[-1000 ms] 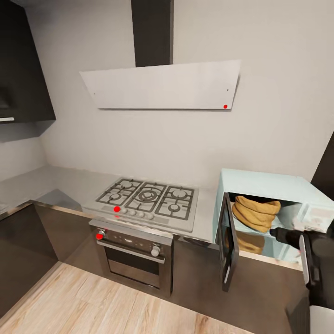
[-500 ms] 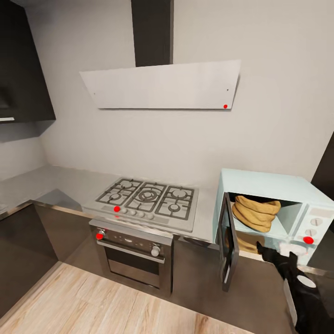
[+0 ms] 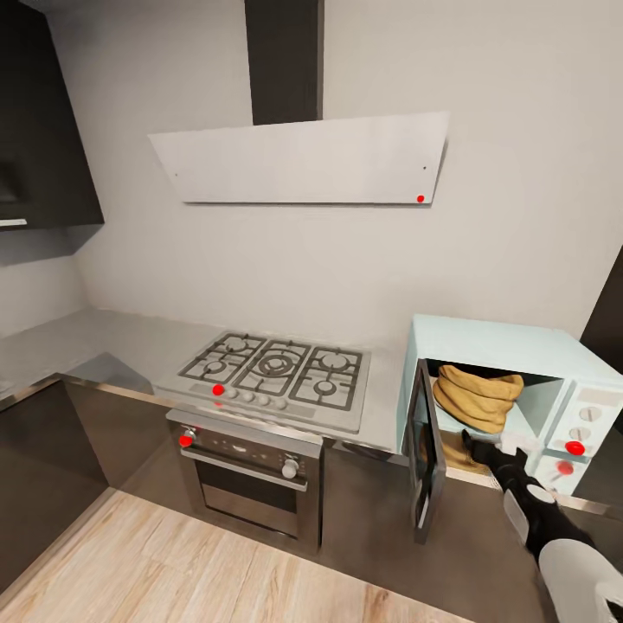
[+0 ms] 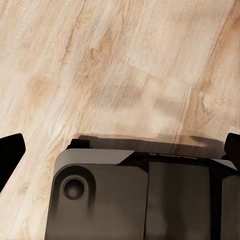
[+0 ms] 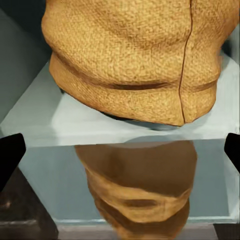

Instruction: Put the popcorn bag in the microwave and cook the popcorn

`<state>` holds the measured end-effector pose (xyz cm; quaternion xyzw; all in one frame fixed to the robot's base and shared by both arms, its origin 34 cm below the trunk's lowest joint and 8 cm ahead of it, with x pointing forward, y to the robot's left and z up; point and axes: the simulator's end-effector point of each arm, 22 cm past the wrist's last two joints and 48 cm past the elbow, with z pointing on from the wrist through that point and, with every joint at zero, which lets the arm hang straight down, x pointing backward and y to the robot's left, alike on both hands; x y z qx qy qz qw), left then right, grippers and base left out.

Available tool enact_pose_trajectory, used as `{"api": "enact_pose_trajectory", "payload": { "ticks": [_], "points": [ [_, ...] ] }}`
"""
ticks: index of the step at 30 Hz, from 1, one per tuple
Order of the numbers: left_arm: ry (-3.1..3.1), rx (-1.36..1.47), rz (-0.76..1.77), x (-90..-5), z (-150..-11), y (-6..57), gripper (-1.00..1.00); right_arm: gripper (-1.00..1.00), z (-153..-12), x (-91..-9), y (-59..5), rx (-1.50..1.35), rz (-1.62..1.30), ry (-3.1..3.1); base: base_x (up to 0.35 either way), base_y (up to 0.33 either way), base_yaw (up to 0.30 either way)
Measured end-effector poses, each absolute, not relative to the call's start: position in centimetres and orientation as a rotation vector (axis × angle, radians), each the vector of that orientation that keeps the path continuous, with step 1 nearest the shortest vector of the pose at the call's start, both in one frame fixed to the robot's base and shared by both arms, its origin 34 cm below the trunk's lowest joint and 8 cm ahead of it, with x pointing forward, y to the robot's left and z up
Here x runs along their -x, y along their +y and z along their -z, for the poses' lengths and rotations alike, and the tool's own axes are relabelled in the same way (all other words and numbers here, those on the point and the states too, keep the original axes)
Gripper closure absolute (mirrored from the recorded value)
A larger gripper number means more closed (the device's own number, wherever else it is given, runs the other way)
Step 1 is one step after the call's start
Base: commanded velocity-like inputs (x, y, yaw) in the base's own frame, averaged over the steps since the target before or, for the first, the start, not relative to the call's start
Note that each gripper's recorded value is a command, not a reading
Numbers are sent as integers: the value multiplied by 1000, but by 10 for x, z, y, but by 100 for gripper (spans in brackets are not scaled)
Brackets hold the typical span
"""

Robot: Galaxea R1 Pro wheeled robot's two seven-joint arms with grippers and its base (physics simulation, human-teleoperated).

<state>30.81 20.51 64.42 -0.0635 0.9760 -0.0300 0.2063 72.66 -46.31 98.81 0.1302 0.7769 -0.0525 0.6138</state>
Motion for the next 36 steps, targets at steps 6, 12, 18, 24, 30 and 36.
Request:
{"api": "enact_pose_trajectory", "payload": {
  "ticks": [6,12,18,24,30,36],
  "points": [
    [2718,176,84,-309,-644,205,-100,-100,-993,-731,-475,-293,135,1783,0,0,0],
    [2718,181,83,-309,-644,205,-100,-100,-999,-728,-491,-259,178,1778,26,-21,0],
    [2718,182,83,-309,-644,205,-100,-100,-999,-729,-489,-230,186,1778,157,-115,0],
    [2718,188,81,-308,-644,207,-100,-100,-999,-729,-487,-224,187,1778,112,-6,0],
    [2718,191,80,-308,-644,207,-100,-100,-999,-730,-487,-222,187,1779,201,0,0],
    [2718,188,81,-308,-644,207,-100,-100,-999,-729,-488,-223,188,1779,207,0,0]
  ]
}}
